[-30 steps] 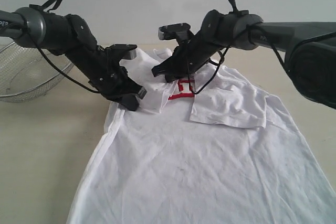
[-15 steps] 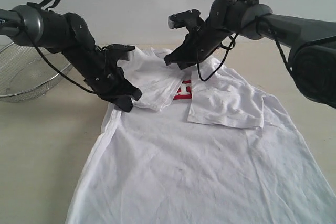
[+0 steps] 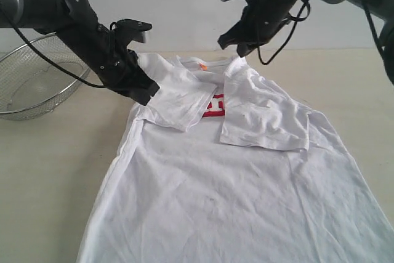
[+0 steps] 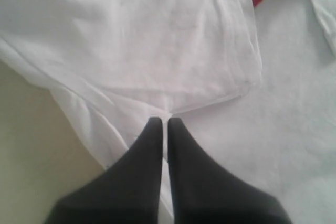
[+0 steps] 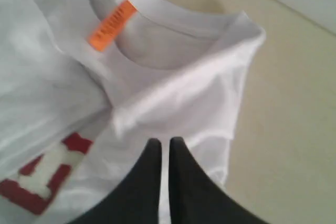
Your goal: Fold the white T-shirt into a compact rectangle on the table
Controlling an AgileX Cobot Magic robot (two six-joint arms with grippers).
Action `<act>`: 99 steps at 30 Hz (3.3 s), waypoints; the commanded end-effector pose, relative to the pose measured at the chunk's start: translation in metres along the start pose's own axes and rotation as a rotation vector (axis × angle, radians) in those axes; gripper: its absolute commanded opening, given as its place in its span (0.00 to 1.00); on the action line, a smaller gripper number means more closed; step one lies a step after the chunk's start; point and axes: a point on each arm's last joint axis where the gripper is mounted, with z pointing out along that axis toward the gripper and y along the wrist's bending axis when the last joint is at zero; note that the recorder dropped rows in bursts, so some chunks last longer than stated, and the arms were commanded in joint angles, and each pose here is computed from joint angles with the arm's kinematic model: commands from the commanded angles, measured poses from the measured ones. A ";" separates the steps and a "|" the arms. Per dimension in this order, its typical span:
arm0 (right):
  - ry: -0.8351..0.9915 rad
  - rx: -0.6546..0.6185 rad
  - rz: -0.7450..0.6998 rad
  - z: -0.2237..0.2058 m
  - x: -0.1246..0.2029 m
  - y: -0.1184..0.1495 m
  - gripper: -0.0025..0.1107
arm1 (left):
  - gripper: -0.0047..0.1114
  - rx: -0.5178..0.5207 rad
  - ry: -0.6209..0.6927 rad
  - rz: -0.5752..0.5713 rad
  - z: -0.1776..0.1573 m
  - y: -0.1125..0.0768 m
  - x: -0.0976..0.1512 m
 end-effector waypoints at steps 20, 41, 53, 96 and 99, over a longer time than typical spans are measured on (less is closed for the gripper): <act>-0.050 -0.077 0.262 0.082 0.029 -0.023 0.02 | 0.08 0.032 0.028 -0.081 0.050 0.010 0.014; -0.201 0.060 0.540 0.096 0.025 -0.040 0.02 | 0.08 -0.006 0.163 -0.092 0.060 0.016 0.030; -0.232 0.026 0.351 0.019 -0.013 -0.034 0.02 | 0.08 -0.051 0.059 -0.044 0.026 0.016 0.013; 0.289 0.145 0.198 0.034 0.057 -0.023 0.02 | 0.08 0.017 0.099 -0.027 0.023 0.000 0.044; 0.088 0.085 0.208 -0.026 0.023 -0.015 0.02 | 0.08 0.009 0.014 -0.020 -0.007 -0.007 0.031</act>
